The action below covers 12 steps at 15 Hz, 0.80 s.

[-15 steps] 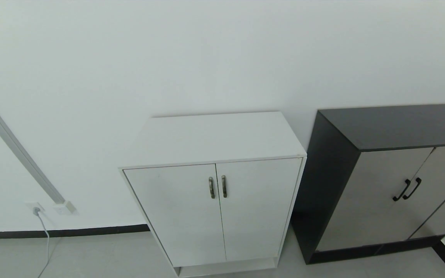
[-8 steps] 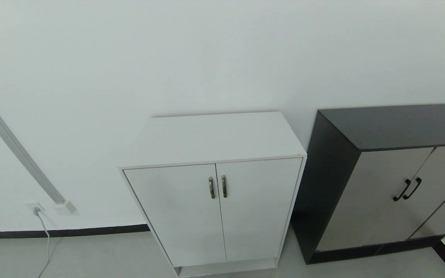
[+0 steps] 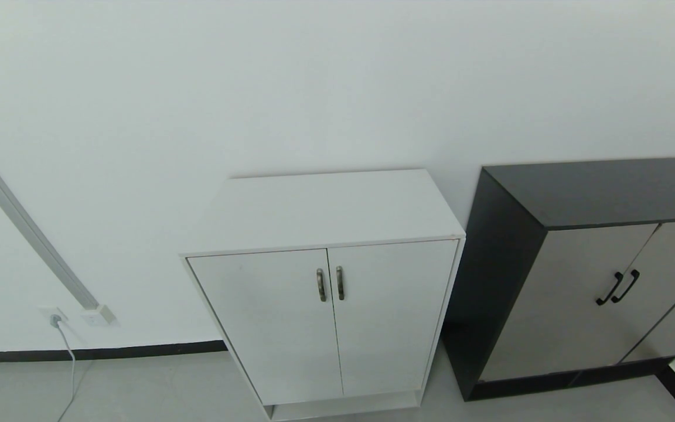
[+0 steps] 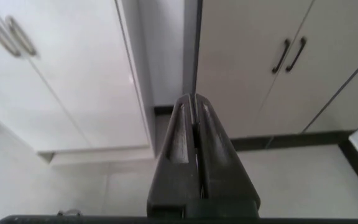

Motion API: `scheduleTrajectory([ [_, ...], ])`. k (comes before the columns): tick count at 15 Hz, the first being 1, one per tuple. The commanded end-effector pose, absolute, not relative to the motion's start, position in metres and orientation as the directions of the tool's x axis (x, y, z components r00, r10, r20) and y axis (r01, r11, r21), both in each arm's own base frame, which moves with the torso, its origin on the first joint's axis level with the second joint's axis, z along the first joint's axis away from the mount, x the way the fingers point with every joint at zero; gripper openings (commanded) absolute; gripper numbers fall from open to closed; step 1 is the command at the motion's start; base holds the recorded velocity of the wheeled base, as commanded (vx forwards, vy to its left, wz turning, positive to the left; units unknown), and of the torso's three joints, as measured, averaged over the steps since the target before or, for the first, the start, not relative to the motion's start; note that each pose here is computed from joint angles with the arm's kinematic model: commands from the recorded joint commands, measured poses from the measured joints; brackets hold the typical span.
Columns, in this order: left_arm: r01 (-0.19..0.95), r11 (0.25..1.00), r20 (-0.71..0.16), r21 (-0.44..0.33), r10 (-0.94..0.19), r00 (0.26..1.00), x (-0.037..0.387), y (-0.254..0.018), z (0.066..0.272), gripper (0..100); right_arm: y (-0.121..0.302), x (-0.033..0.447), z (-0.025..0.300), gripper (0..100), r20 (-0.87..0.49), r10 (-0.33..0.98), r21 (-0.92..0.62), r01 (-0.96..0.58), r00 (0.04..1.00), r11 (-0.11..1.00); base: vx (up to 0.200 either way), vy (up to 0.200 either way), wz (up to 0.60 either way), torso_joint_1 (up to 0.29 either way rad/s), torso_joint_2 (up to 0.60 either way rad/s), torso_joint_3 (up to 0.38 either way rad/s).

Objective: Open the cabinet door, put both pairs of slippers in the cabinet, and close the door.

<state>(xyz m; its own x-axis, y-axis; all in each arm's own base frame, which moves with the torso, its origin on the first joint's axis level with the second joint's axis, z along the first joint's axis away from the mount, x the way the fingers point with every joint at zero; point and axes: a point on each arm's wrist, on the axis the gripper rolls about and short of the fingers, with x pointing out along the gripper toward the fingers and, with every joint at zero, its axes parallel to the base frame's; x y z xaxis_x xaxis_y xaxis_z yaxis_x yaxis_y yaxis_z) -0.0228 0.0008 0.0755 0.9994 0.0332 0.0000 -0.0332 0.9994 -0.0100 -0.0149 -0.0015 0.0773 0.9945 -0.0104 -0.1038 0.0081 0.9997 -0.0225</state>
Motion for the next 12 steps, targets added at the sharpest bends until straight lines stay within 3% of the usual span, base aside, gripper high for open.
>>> scheduleTrajectory([
  [1,-0.034,0.999,0.000,-0.011,0.034,0.999,-0.0228,0.0008,0.0755,0,-0.0011,-0.0221,0.0755,0,-0.011,-0.037,-0.019,0.037,0.999,0.999,0.000,0.000,0.00,0.000,0.00,0.000],
  [12,-0.037,0.999,0.000,-0.011,0.037,0.999,-0.0228,0.0009,0.0755,0,-0.0011,-0.0228,0.0755,0,0.000,-0.041,0.012,0.041,0.999,0.999,0.000,0.000,0.00,0.000,0.00,0.000],
])
